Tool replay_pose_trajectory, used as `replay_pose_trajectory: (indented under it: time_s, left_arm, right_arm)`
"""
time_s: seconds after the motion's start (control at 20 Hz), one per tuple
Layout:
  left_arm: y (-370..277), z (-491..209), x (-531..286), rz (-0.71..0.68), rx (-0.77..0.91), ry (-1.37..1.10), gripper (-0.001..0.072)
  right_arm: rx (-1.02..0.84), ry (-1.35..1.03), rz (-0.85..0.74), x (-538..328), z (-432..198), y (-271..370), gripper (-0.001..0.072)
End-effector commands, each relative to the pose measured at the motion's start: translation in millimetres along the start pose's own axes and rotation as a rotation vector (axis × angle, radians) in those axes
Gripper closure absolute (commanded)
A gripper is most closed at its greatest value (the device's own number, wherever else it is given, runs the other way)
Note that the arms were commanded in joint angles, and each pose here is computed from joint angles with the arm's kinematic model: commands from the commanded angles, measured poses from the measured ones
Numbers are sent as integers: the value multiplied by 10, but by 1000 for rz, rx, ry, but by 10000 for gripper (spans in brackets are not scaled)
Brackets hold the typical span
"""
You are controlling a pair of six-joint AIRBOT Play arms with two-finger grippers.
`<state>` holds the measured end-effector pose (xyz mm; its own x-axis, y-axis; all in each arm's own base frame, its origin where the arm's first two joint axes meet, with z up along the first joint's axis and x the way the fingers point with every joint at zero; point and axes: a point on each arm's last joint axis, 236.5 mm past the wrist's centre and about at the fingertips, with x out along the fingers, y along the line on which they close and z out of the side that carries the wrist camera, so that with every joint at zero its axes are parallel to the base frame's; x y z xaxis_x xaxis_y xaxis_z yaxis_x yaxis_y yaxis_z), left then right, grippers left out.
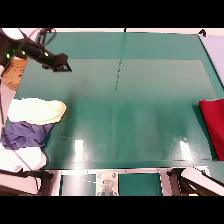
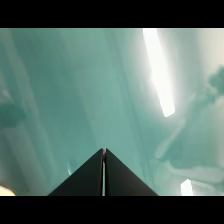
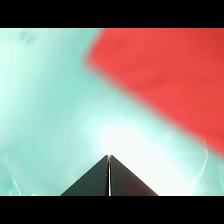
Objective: Fold the shirts.
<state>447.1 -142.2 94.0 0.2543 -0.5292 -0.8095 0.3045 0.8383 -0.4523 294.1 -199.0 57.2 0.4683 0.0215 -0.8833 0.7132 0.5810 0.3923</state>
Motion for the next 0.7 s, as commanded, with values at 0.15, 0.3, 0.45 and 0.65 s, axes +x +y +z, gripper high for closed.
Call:
replay_pose_trajectory:
  time_s: [0.15,0.3,0.45,0.65]
  left_arm:
    - [-300,-1266,344,17,-92,88,681]
    - [-308,-1502,302,29,-119,96,680]
    - [-308,-1508,279,34,-112,96,679]
    - [-302,-1484,281,36,-112,85,679]
  right_arm:
    - [-306,194,73,633,-1519,501,700]
    - [-357,191,85,685,-1629,547,699]
    - [-354,204,85,682,-1661,548,699]
    - [-354,204,86,681,-1660,550,698]
